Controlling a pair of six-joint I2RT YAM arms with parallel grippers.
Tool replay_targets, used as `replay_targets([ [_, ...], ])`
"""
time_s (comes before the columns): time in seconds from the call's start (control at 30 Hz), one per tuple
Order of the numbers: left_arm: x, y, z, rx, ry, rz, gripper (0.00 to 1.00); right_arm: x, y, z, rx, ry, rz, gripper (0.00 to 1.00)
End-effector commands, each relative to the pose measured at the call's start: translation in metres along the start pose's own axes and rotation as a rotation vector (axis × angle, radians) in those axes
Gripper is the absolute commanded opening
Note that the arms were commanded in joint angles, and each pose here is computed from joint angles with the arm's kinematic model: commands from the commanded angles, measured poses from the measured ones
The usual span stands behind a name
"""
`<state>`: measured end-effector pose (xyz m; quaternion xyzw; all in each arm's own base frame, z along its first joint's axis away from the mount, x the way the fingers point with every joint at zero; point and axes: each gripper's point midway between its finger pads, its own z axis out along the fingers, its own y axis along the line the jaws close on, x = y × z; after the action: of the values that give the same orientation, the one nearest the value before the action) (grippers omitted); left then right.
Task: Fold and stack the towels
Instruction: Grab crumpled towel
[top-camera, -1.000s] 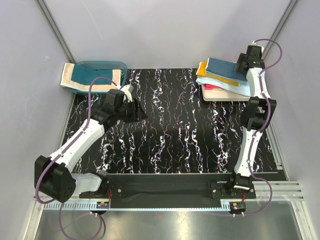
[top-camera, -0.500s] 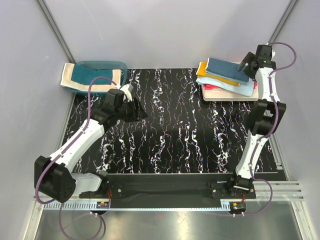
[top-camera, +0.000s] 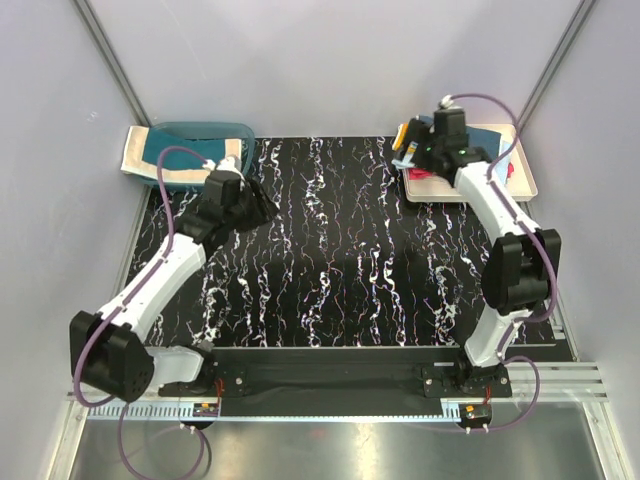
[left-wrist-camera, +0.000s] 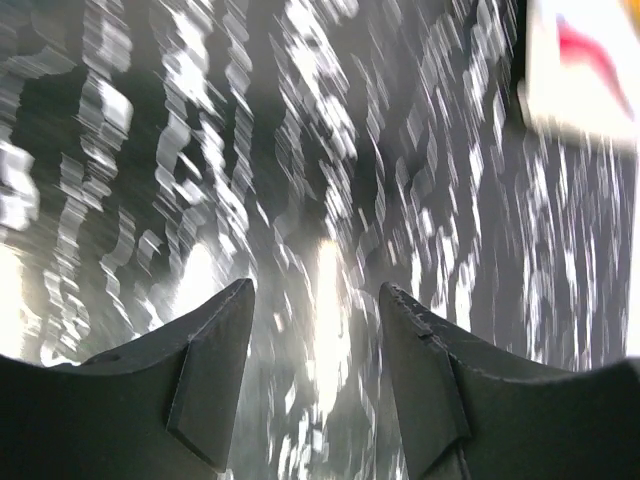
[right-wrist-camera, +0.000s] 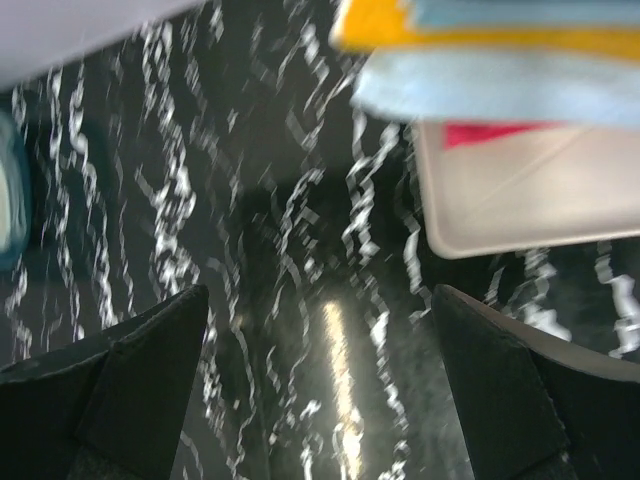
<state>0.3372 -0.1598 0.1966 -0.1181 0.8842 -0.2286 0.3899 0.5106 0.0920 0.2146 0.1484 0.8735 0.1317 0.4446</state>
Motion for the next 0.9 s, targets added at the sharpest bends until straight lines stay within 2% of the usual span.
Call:
replay_targets([
  [0.0,-0.098,0.007,0.005,-0.115,-0.332,-0.136,0.58,0.009,0.045,-0.018,-0.121,-0.043,-0.009,1.0],
  [0.07,-0.124,0.035,0.019,-0.254,-0.422,-0.171,0.59,0.033,0.056,-0.019,-0.146,-0.012,-0.025,1.0],
  [0.1,-0.149,0.045,0.017,-0.288,-0.478,-0.207,0.6,0.049,0.071,-0.022,-0.175,0.01,-0.043,1.0],
  [0.13,-0.153,0.061,0.034,-0.341,-0.478,-0.24,0.61,0.064,0.073,-0.021,-0.177,0.037,-0.053,1.0],
  [0.17,-0.169,0.085,0.035,-0.409,-0.519,-0.28,0.61,0.073,0.08,-0.022,-0.191,0.049,-0.062,1.0],
  [0.2,-0.19,0.087,0.036,-0.414,-0.561,-0.316,0.61,0.08,0.086,-0.024,-0.202,0.057,-0.066,1.0],
  [0.27,-0.199,0.112,0.065,-0.47,-0.552,-0.36,0.61,0.1,0.096,-0.025,-0.219,0.092,-0.09,1.0],
  [0.3,-0.226,0.116,0.062,-0.47,-0.597,-0.391,0.61,0.106,0.099,-0.025,-0.222,0.103,-0.092,1.0],
  [0.33,-0.218,0.135,0.088,-0.523,-0.557,-0.403,0.61,0.114,0.1,-0.025,-0.225,0.115,-0.1,1.0],
  [0.4,-0.244,0.147,0.096,-0.539,-0.596,-0.433,0.62,0.119,0.101,-0.025,-0.228,0.124,-0.104,1.0],
  [0.43,-0.237,0.163,0.119,-0.569,-0.564,-0.435,0.62,0.121,0.101,-0.026,-0.23,0.125,-0.106,1.0],
  [0.47,-0.253,0.165,0.122,-0.556,-0.588,-0.446,0.62,0.122,0.102,-0.026,-0.234,0.123,-0.11,1.0],
  [0.5,-0.242,0.181,0.145,-0.586,-0.552,-0.438,0.62,0.124,0.102,-0.026,-0.233,0.126,-0.113,1.0],
  [0.6,-0.245,0.194,0.178,-0.569,-0.537,-0.439,0.62,0.127,0.1,-0.025,-0.231,0.13,-0.121,1.0],
  [0.7,-0.252,0.209,0.193,-0.533,-0.542,-0.461,0.61,0.128,0.099,-0.024,-0.231,0.129,-0.121,1.0],
  [0.87,-0.233,0.228,0.211,-0.583,-0.501,-0.49,0.61,0.134,0.103,-0.022,-0.257,0.149,-0.117,1.0],
])
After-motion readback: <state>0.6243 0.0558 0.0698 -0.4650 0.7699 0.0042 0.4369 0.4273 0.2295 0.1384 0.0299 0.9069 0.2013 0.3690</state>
